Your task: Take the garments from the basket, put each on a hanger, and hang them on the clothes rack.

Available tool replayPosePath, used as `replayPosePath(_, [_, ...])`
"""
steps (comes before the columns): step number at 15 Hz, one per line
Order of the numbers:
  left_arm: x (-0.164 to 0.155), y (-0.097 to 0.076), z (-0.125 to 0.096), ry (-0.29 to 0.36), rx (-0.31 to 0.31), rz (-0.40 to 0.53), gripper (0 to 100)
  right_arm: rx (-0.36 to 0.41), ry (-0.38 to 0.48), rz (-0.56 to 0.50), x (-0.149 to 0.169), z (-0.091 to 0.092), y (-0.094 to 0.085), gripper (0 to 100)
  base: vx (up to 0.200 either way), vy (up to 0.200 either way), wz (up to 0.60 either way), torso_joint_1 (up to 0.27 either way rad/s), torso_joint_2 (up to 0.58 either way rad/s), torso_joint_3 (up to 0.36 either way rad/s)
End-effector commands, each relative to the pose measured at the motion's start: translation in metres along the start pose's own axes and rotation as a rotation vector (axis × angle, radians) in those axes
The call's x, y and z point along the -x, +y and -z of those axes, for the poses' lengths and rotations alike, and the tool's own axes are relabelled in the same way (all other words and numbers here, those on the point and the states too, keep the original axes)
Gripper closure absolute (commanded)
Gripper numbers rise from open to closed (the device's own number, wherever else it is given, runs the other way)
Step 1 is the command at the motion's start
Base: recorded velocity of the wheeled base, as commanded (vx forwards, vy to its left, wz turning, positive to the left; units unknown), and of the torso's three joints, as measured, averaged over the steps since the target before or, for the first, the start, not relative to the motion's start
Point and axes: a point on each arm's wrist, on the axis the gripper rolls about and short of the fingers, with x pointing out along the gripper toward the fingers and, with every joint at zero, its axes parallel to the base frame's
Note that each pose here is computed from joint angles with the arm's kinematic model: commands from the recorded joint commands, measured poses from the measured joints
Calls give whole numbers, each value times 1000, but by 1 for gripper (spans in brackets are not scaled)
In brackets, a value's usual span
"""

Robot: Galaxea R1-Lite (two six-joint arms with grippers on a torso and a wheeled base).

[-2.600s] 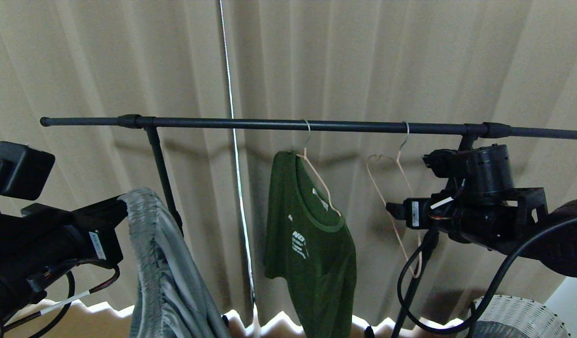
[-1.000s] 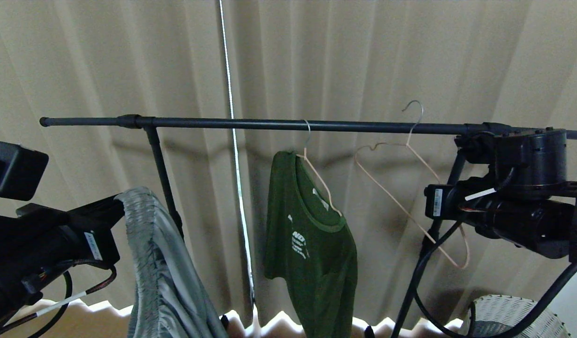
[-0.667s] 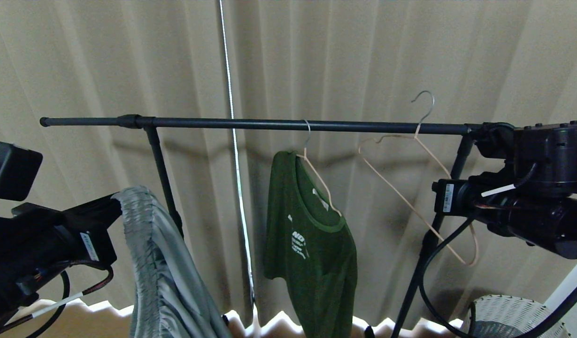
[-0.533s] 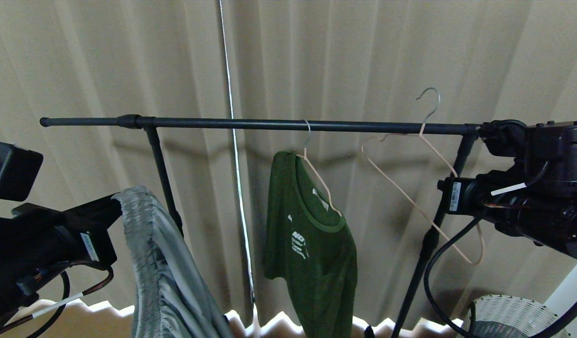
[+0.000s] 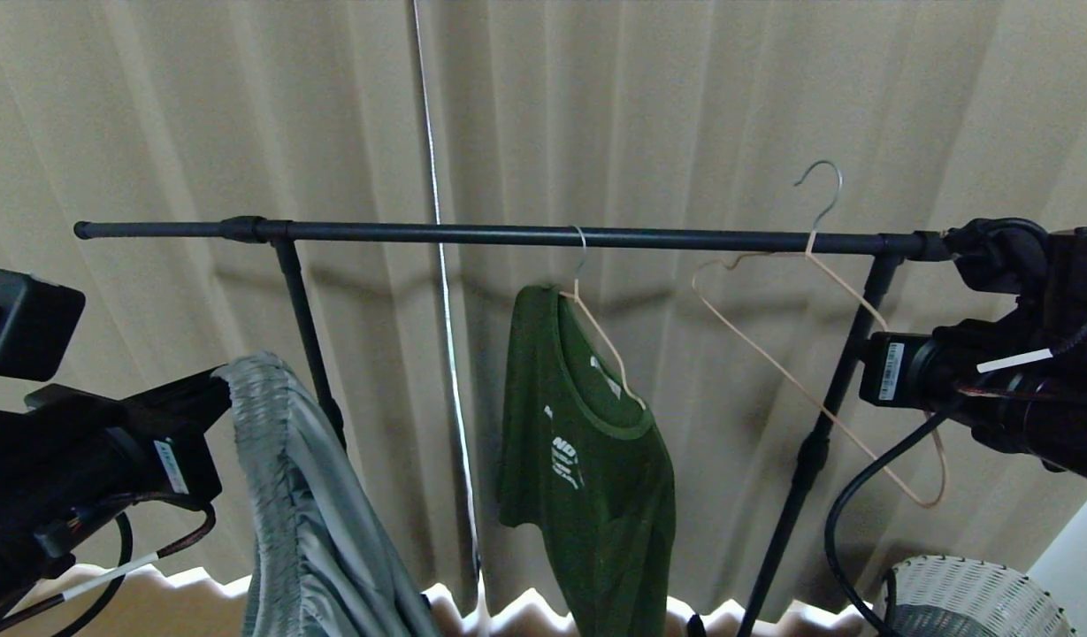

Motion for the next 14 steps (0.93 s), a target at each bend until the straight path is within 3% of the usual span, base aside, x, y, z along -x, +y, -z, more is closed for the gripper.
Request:
replayPosePath(1, [0,0,0,0,0,-1,100,-8,-25,-7,7,-4,-2,100,0,0,0,0,0,0])
replayPosePath(9, [1,0,0,-1,0,-1,100,5,-51,-22,19,1,-7,100,0,0,0,0,0,0])
replayPosePath(14, [1,0,3,9,-9,0,100,109,-150,-41,22,19,-13,100,0,0,0,0,0,0])
